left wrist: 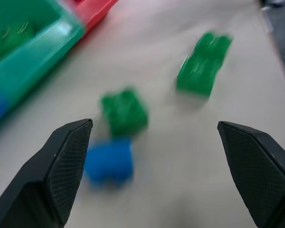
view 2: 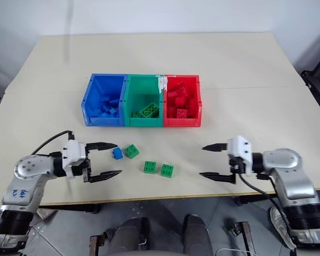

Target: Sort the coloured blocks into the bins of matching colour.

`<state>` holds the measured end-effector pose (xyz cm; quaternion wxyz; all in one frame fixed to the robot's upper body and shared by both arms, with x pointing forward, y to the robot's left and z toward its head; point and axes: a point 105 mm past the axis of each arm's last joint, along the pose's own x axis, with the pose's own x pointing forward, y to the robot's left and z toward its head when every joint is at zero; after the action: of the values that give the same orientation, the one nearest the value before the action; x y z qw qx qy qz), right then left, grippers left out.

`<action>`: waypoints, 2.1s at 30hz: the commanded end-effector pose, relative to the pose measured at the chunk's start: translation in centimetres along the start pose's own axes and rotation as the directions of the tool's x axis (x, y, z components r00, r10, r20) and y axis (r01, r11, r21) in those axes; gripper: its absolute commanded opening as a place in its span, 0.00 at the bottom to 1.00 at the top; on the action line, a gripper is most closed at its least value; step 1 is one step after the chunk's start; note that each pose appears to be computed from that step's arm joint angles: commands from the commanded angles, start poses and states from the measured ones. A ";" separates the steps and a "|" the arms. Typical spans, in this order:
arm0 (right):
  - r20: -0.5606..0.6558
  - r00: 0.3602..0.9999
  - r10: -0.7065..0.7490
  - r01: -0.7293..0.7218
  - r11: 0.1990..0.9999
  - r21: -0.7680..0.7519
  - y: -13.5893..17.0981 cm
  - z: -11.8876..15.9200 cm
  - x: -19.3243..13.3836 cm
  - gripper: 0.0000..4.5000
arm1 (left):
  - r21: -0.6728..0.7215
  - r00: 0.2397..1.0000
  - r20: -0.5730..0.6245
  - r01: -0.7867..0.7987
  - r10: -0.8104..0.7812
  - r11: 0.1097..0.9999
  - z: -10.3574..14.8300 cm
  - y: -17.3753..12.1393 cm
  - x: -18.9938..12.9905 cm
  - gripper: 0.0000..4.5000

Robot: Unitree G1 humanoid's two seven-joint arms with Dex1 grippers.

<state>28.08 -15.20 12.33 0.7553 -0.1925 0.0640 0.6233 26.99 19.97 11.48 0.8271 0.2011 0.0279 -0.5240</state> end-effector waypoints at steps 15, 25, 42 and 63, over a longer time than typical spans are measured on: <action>-0.025 0.997 0.076 -0.077 0.997 -0.006 1.6 0.5 7.1 0.55 | -0.050 0.998 0.066 0.000 0.003 0.999 2.9 -4.0 -1.0 1.00; 0.145 0.989 0.040 -0.039 0.999 -0.013 -1.2 5.9 6.6 0.33 | -0.074 0.975 0.119 -0.182 0.190 0.981 3.7 -2.1 -1.5 1.00; 0.198 0.917 -0.347 0.354 0.935 -0.001 -13.6 13.3 11.0 0.33 | -0.112 0.901 0.104 -0.410 0.422 0.905 3.3 -2.2 -2.7 1.00; 0.224 0.963 -0.150 0.193 0.964 -0.182 -3.2 4.9 -2.4 0.99 | 0.001 0.995 0.100 -0.005 0.005 1.000 3.8 -1.7 1.6 1.00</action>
<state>31.08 -15.22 16.19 0.7988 -0.1804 -0.0515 0.5716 26.09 16.97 14.01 0.8482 0.1582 -0.0141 -0.5053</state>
